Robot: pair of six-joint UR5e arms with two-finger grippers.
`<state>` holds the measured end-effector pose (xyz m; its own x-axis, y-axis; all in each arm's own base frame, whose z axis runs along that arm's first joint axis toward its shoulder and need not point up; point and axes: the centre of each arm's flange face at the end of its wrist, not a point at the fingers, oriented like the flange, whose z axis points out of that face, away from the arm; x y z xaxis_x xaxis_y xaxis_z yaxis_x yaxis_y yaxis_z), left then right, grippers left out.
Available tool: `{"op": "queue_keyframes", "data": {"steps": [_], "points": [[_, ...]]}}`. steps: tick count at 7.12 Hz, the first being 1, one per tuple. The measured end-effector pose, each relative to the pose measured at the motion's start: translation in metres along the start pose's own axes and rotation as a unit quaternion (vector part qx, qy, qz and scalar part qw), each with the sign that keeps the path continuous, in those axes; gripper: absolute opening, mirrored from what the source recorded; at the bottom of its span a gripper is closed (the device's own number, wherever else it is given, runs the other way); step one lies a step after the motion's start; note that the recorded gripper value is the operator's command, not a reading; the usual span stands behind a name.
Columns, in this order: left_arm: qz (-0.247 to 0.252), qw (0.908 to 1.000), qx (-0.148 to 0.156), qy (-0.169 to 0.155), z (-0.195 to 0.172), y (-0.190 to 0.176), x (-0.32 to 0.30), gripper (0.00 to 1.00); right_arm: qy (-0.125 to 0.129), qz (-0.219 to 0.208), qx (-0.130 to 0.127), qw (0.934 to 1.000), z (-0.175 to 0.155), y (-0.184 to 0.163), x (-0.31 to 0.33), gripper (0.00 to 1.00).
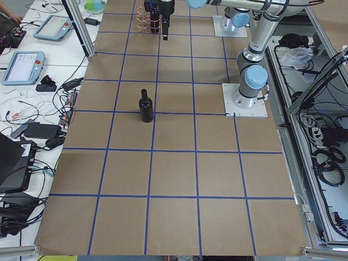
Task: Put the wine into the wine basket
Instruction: 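Move the left gripper over the neck of the lying dark wine bottle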
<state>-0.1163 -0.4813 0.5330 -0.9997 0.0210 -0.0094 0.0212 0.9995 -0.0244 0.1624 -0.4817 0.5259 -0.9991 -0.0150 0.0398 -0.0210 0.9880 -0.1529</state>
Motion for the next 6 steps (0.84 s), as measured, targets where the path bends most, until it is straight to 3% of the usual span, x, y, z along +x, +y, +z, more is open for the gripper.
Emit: {"op": "queue_keyframes", "data": {"steps": [6], "points": [[0.005,1.0000,-0.004,-0.001,0.0002,0.0020,-0.0002,1.00,0.000,0.000,0.001,1.0000,-0.0009,0.0006,0.0001,1.00]]}}
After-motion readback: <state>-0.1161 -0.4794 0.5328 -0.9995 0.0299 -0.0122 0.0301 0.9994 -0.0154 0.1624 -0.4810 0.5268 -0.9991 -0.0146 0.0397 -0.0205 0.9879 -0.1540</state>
